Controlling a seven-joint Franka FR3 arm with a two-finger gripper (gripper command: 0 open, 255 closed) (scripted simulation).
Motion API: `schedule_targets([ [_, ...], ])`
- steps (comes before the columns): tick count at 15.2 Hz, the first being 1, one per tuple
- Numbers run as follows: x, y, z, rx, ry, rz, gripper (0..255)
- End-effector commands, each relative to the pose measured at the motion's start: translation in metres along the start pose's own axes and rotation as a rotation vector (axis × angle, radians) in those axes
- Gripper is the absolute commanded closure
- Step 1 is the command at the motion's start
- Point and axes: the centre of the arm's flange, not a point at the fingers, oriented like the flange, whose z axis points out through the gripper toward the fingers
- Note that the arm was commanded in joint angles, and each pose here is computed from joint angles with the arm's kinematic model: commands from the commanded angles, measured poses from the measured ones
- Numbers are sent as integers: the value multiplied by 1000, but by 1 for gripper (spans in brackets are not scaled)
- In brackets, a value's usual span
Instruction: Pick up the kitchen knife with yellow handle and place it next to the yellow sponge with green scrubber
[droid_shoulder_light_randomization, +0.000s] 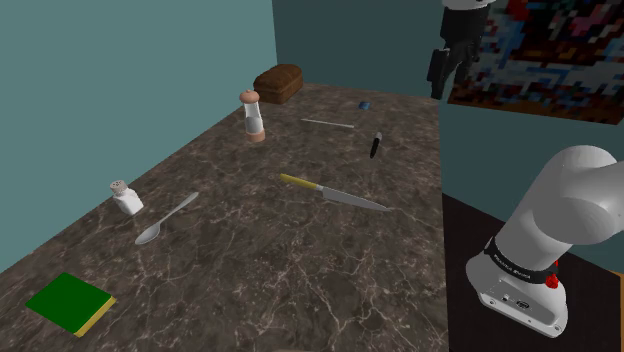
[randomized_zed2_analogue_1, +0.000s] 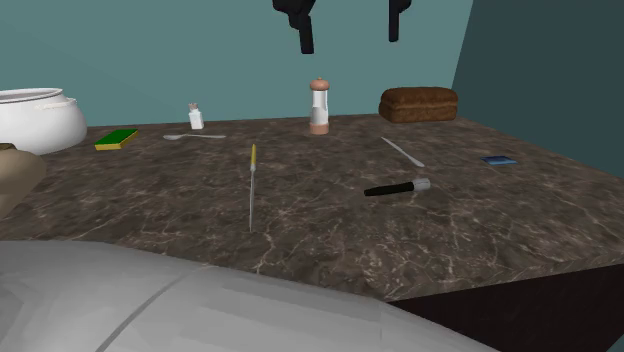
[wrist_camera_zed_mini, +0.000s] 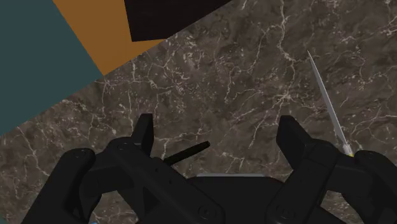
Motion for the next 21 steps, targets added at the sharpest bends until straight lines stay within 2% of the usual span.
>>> schedule_targets([
  [1, 0, 0, 0, 0, 0, 0, 0],
  [21, 102, -169, 151, 91, 80, -391, 0],
])
